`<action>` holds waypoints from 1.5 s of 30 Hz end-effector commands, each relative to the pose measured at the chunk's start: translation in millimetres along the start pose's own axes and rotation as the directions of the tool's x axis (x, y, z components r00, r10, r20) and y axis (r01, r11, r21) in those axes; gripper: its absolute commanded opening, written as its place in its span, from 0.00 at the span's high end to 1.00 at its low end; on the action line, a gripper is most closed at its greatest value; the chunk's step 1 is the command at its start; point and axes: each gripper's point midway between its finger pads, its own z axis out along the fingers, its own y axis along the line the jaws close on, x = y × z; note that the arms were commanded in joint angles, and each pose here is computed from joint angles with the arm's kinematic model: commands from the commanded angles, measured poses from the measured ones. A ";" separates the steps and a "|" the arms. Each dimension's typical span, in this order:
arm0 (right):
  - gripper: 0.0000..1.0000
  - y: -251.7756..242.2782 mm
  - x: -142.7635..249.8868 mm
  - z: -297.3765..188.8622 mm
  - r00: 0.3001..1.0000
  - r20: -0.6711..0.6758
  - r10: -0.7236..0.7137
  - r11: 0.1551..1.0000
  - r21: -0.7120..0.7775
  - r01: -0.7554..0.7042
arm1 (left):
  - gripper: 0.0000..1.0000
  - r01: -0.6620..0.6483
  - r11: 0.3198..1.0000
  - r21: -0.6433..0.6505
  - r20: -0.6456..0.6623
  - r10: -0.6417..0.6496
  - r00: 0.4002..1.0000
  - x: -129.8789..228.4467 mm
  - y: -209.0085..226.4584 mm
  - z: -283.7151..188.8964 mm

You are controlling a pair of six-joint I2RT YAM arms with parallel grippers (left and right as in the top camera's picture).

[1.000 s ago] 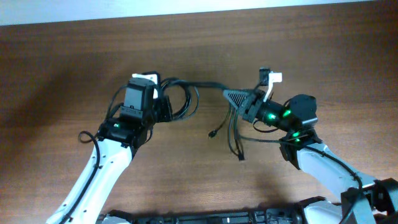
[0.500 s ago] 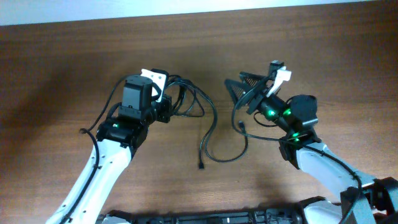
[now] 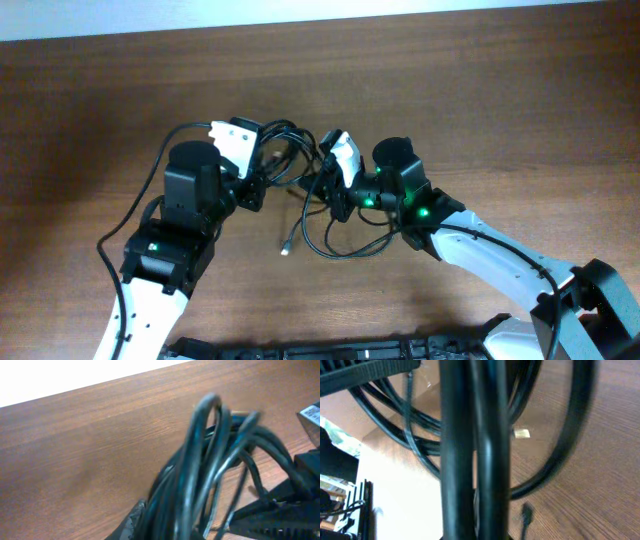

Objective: Untangle cables

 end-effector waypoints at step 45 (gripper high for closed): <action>0.96 -18.9 -90.7 -44.2 0.533 0.282 0.798 0.590 -0.182 -0.787 | 0.01 0.741 0.672 -0.019 -0.145 -0.735 0.663 36.4 58.3 34.0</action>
